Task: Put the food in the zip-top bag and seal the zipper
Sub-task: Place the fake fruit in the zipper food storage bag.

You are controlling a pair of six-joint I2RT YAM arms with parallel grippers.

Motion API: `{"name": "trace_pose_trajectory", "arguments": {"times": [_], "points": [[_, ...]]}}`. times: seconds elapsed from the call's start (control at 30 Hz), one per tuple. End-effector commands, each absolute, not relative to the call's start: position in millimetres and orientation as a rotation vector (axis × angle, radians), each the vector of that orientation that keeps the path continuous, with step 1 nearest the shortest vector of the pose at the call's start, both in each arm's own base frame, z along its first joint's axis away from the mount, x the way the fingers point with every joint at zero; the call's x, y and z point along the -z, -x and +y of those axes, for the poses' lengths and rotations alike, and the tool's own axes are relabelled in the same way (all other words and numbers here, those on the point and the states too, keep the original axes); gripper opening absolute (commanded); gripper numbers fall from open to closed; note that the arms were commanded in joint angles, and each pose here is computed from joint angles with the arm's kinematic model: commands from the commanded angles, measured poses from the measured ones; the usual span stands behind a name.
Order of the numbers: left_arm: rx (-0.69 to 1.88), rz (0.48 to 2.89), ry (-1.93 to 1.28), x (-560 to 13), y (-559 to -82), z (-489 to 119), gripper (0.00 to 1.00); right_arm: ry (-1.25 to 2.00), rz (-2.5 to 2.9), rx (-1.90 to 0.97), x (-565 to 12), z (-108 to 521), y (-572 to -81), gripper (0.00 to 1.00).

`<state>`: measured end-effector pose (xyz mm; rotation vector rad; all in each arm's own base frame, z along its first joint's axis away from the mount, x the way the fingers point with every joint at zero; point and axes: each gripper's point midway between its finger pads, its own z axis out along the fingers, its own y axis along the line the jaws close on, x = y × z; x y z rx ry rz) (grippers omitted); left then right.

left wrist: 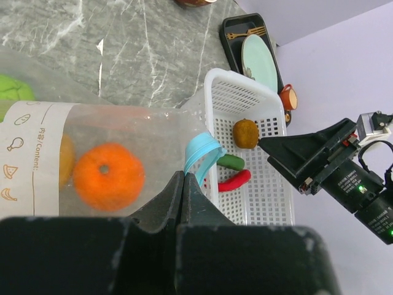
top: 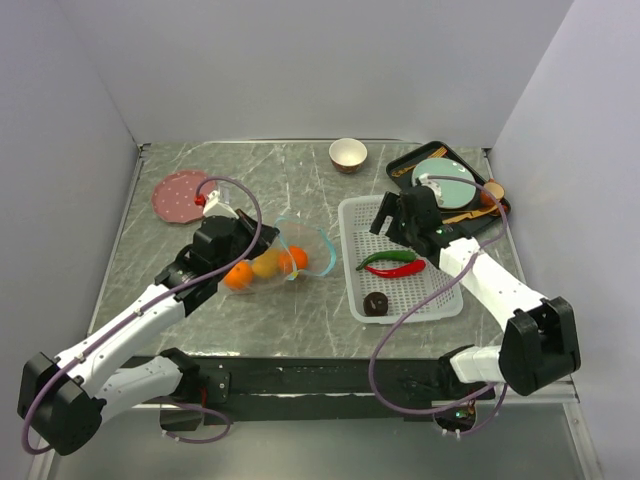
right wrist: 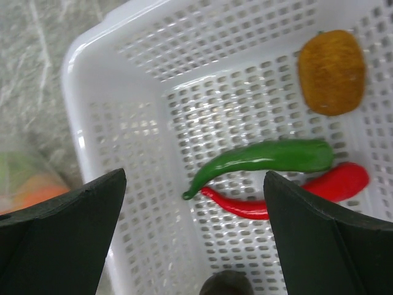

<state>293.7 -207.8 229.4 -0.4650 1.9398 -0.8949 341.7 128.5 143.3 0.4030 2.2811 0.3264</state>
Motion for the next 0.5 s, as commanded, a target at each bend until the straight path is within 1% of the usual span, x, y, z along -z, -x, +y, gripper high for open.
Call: {"name": "trace_pose_trajectory", "arguments": {"times": [0.0,0.13,0.23,0.33,0.47], "points": [[0.869,1.916,0.456,-236,-300,-205,0.01,-0.47,2.278,-0.199,-139,102,-348,1.0],[0.869,1.918,0.455,-236,-301,-206,0.01,-0.512,2.299,-0.181,-132,96,-351,1.0],[0.866,1.92,0.452,-235,-302,-207,0.01,-0.58,2.283,-0.276,-131,100,-349,1.0],[0.855,1.93,0.45,-233,-303,-207,0.01,-0.664,2.279,-0.163,-119,79,-345,1.0],[0.845,1.924,0.453,-235,-303,-205,0.01,-0.662,2.319,-0.09,-114,70,-346,1.0]]}}
